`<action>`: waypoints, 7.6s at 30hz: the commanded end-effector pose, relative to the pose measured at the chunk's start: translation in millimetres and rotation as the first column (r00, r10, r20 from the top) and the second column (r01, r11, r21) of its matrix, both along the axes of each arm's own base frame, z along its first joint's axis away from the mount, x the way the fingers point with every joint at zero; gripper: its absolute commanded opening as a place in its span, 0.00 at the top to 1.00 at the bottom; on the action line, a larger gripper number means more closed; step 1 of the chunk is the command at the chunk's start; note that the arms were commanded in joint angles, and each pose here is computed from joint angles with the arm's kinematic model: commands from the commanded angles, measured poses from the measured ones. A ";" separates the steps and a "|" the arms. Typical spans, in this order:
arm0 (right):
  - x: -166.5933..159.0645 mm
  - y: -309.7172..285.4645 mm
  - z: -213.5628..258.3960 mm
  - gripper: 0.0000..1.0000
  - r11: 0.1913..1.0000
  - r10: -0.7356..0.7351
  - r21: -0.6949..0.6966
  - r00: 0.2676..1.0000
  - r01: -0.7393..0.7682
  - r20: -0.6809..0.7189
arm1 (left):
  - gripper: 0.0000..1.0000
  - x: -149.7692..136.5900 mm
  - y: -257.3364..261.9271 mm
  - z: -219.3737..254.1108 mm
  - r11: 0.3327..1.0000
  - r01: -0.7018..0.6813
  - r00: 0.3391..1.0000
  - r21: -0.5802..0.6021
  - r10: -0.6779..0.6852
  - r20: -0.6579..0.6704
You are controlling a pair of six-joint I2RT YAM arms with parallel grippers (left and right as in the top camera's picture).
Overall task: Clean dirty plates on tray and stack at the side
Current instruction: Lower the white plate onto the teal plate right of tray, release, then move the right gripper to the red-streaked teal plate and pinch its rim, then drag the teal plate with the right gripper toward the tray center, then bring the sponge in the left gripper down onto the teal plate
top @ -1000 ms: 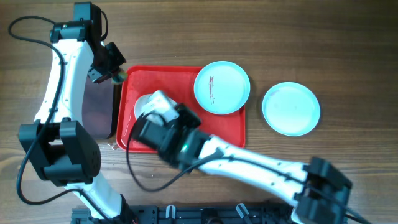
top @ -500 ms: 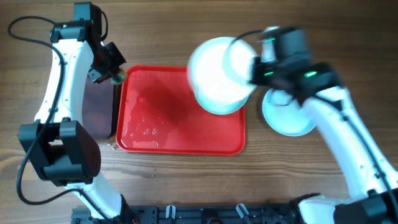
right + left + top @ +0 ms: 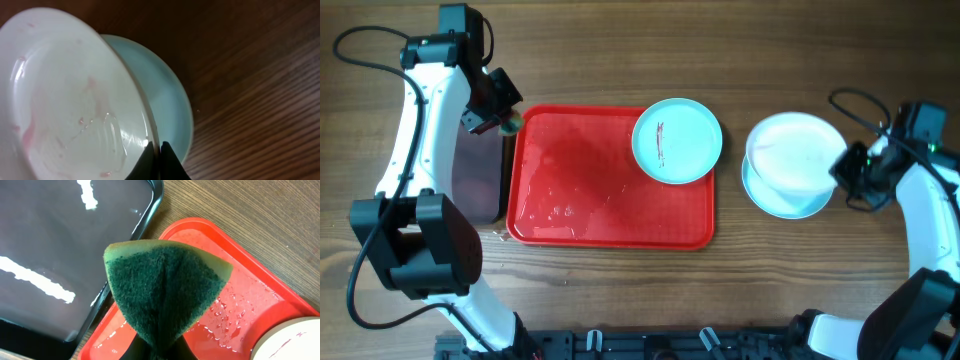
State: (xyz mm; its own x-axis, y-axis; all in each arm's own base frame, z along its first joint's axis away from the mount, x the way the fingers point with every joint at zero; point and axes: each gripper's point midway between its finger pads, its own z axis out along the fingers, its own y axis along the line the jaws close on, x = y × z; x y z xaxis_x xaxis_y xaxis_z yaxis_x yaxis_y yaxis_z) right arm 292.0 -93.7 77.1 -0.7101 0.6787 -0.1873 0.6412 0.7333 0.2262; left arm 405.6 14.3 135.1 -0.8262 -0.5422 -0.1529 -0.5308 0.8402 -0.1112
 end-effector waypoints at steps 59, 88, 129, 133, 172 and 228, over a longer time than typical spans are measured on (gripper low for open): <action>76.9 223.1 -34.2 0.76 0.806 0.575 0.063 0.804 -0.589 0.156 | 0.96 1.1 3.0 3.3 1.000 -0.016 1.000 0.015 0.016 0.016; 56.3 228.4 -53.5 0.75 0.806 0.586 0.075 0.809 -0.588 0.047 | 0.96 2.1 3.0 3.5 1.000 -0.017 1.000 0.015 0.016 0.020; -44.6 376.4 2.9 0.60 0.208 0.964 0.188 0.233 -0.960 0.125 | 0.96 1.5 3.0 3.4 1.000 -0.017 1.000 0.014 0.016 0.018; -16.8 346.5 15.4 0.56 0.484 0.869 0.181 0.495 -0.856 0.014 | 0.96 0.9 2.9 3.2 1.000 -0.016 1.000 0.014 0.016 0.015; -1.9 269.8 -45.3 0.96 0.677 0.735 0.076 0.667 -0.732 -0.121 | 0.96 4.7 3.2 4.1 1.000 -0.017 0.999 0.015 0.016 0.031; 37.5 366.4 -67.3 0.96 0.678 0.715 0.217 0.698 -0.702 0.024 | 0.96 4.7 3.1 4.1 1.000 -0.017 0.999 0.015 0.016 0.031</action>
